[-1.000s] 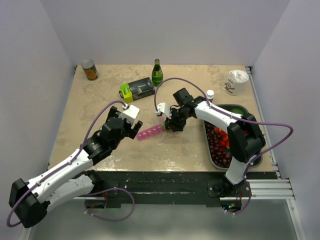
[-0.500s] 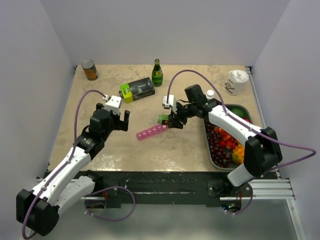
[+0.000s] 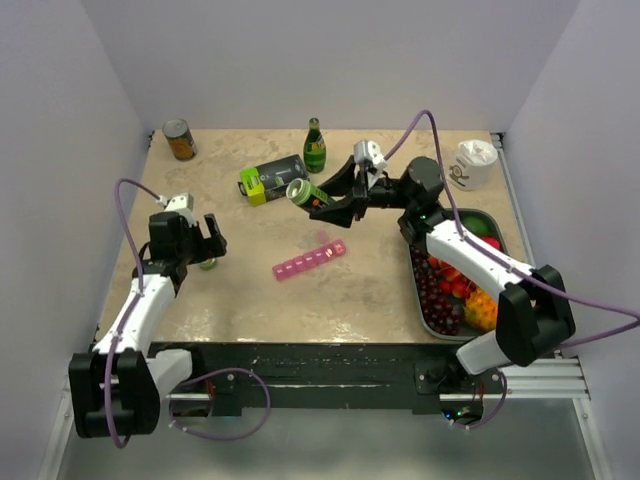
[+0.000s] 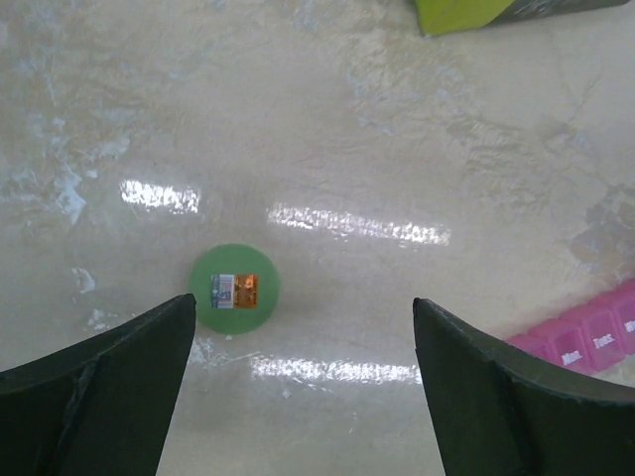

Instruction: Sort the pills into containers

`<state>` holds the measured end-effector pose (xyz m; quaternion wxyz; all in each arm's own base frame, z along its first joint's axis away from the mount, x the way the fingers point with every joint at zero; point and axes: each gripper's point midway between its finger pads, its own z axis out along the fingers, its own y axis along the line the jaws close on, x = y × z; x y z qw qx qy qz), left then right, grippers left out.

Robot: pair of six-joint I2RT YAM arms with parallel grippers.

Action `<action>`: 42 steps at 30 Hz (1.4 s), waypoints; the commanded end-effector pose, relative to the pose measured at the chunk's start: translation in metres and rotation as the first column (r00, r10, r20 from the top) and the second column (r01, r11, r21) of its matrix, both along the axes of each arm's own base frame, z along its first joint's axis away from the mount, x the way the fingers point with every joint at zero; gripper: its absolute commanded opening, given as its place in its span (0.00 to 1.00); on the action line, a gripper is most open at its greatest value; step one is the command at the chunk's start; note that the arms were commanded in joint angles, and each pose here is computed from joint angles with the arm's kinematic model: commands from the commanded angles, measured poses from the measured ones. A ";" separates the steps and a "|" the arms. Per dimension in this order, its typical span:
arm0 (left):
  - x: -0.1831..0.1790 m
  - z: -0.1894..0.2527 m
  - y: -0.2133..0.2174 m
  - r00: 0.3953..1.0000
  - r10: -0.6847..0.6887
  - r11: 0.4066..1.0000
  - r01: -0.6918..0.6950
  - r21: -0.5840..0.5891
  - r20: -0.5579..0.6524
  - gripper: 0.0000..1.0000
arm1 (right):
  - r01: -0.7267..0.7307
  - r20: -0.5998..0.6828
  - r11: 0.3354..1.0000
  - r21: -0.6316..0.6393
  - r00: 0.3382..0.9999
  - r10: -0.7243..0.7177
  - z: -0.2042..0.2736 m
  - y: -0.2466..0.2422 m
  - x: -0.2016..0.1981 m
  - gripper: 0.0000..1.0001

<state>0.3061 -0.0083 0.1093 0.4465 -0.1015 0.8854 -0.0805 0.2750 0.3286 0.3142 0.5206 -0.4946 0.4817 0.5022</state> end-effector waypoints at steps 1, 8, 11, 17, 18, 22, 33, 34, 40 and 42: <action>0.003 -0.021 0.002 0.995 0.024 0.998 -0.029 -0.054 -0.096 0.93 | -0.277 0.129 0.893 0.356 0.961 0.246 0.095 -0.025 -0.068 0.00; 0.005 -0.053 0.026 0.962 0.130 0.992 -0.125 0.036 -0.241 0.90 | -0.259 0.156 0.906 0.334 0.964 0.218 0.094 -0.034 -0.082 0.00; 0.011 -0.056 0.031 0.958 0.143 0.989 -0.131 0.061 -0.248 0.88 | -0.246 0.121 0.914 0.323 0.969 0.217 0.083 -0.031 -0.078 0.00; 0.021 -0.072 0.026 0.946 0.103 0.995 -0.094 0.043 -0.307 0.72 | -0.231 0.087 0.920 0.317 0.973 0.214 0.074 -0.028 -0.071 0.00; 0.021 -0.073 0.026 0.945 0.104 0.994 -0.095 0.045 -0.310 0.69 | -0.228 0.074 0.922 0.312 0.974 0.216 0.071 -0.027 -0.070 0.00; 0.020 -0.075 0.029 0.942 0.107 0.994 -0.093 0.059 -0.317 0.58 | -0.218 0.057 0.928 0.303 0.976 0.211 0.066 -0.025 -0.065 0.00; 0.014 -0.087 0.025 0.926 0.076 0.996 -0.058 0.061 -0.370 0.57 | -0.180 0.012 0.948 0.261 0.983 0.184 0.051 -0.021 -0.055 0.00; 0.014 -0.087 0.024 0.925 0.074 0.996 -0.053 0.066 -0.372 0.58 | -0.179 0.012 0.949 0.259 0.983 0.182 0.050 -0.021 -0.054 0.00; 0.009 -0.096 0.023 0.906 0.071 0.994 -0.032 0.100 -0.416 0.64 | -0.168 -0.005 0.954 0.249 0.985 0.174 0.046 -0.019 -0.050 0.00; 0.008 -0.097 0.022 0.905 0.069 0.994 -0.024 0.111 -0.420 0.65 | -0.163 -0.011 0.955 0.246 0.985 0.171 0.044 -0.019 -0.049 0.00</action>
